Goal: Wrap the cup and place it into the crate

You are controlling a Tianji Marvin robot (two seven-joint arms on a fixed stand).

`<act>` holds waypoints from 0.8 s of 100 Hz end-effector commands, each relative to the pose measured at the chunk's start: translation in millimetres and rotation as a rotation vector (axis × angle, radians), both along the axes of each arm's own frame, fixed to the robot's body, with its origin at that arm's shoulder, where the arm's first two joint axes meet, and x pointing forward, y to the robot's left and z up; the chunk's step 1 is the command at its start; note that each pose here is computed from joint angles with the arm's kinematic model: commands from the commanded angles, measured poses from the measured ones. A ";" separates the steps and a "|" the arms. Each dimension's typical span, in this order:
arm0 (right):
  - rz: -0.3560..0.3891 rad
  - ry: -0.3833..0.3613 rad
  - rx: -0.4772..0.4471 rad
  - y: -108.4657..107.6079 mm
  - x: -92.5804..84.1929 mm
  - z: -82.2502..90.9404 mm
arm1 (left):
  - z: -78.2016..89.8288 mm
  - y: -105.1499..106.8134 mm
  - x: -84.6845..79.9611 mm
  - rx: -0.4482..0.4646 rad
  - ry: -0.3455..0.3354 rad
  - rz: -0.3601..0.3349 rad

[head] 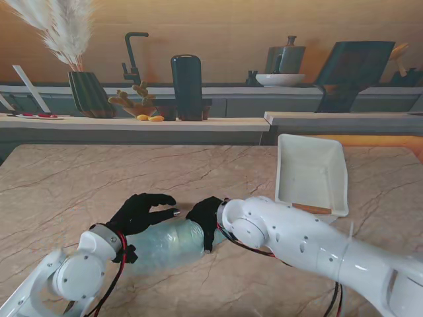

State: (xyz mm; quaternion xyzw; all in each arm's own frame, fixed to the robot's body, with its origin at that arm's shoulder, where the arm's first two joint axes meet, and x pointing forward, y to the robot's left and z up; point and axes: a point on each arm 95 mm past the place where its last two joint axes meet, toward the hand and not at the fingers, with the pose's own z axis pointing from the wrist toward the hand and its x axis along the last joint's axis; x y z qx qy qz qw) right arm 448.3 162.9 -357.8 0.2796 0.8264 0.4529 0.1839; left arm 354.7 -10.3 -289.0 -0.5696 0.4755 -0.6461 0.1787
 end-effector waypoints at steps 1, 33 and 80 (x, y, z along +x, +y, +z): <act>-0.044 0.024 -0.034 -15.4 0.1 -13.1 | -1.5 -1.8 -8.6 -0.022 0.013 -0.008; -0.134 -0.171 0.190 -34.5 11.5 29.0 | 1.5 -1.1 -18.6 -0.090 -0.139 0.099; -0.181 -0.516 0.330 -99.6 24.4 153.4 | 3.5 -0.7 -25.4 -0.100 -0.203 0.108</act>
